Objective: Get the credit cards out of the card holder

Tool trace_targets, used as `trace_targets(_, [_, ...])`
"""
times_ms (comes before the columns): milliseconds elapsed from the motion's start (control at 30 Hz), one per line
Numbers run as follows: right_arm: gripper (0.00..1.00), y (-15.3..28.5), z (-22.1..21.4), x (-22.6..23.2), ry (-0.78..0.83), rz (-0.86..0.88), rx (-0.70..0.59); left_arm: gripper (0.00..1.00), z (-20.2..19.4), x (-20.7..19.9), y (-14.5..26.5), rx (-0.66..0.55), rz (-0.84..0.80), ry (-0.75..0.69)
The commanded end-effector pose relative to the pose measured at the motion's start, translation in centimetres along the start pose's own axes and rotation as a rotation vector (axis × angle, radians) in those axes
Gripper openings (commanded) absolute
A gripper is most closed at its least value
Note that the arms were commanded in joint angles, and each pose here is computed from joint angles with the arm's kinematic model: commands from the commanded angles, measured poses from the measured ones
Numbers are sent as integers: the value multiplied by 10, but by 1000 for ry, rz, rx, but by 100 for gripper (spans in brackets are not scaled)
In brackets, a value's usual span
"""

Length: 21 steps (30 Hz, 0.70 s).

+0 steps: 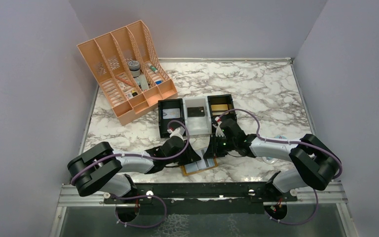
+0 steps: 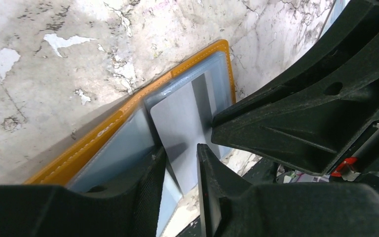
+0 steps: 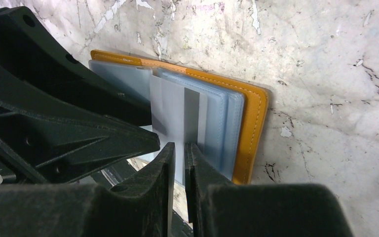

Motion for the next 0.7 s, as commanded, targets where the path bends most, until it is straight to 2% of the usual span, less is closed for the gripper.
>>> trace_targets(0, [15,-4,-27,-31,-29,-135,68,29,3,-3,-4,-35,-31,35])
trace_targets(400, [14,-1,-23,-35,-28,-168,47,0,3,-17,4,-41,-105,78])
trace_targets(667, [18,4,-9,-34,15,-188,20,0,2,-5,11,-48,-96,96])
Point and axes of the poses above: each gripper's point midway between its finger pads, its own y axis back along the fingers, its own x axis along the line the jaws close on, z = x × y, the point moved 1 cm from there along y, back along the fingers, and after that the axes turned 15 degrees about y, right-handed, at the moved point
